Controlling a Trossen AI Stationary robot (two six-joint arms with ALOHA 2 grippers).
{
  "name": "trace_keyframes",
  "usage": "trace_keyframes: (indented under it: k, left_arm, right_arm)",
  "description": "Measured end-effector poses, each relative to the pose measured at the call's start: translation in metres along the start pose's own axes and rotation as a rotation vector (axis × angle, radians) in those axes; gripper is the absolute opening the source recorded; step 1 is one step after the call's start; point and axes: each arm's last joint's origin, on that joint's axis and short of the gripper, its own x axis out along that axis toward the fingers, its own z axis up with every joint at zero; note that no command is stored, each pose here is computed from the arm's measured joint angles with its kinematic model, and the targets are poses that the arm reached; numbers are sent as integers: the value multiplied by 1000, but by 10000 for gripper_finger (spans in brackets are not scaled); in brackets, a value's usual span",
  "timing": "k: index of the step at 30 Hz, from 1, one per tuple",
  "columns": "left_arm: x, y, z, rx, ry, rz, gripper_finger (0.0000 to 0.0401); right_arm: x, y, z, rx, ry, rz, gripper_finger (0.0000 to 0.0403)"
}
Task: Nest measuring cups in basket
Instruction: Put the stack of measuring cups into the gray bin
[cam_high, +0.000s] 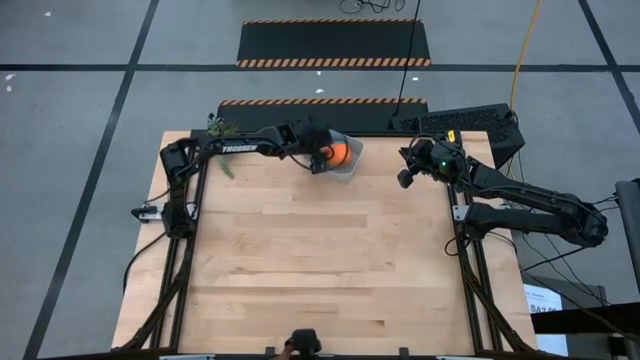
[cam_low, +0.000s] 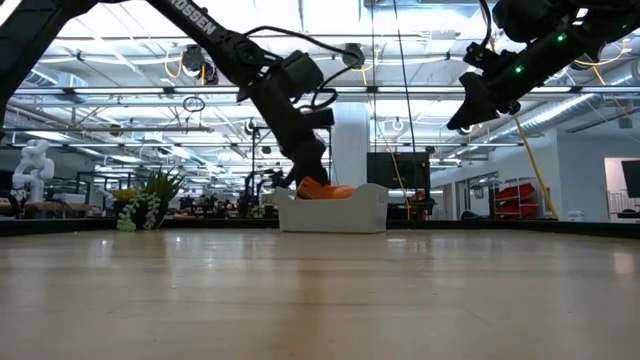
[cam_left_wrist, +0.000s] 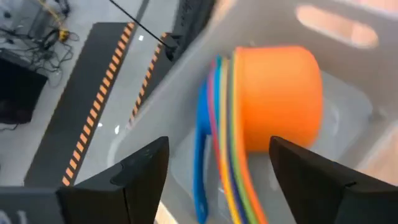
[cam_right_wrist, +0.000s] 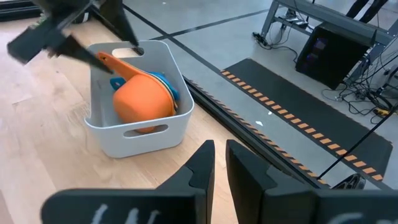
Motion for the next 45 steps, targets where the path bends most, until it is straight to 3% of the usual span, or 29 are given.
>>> trace_keyframes:
  k: [7, 16, 28, 38, 45]
  left_arm:
    - [-10, 11, 22, -84, -71, 27, 236]
    - [-9, 25, 16, -201, -60, 28, 161]
    - [-12, 13, 27, -161, -67, 182, 74]
    - [-8, 28, 12, -304, -40, -15, 7]
    - [-7, 30, 2, -310, 39, -77, 18]
  right_arm:
    - [0, 1, 0, 0, 1, 23, 34]
    - [0, 1, -1, -3, 8, 23, 34]
    - [0, 1, -2, -11, 17, 23, 34]
    - [0, 1, -3, -39, 28, 24, 34]
    - [0, 1, -3, -39, 29, 24, 34]
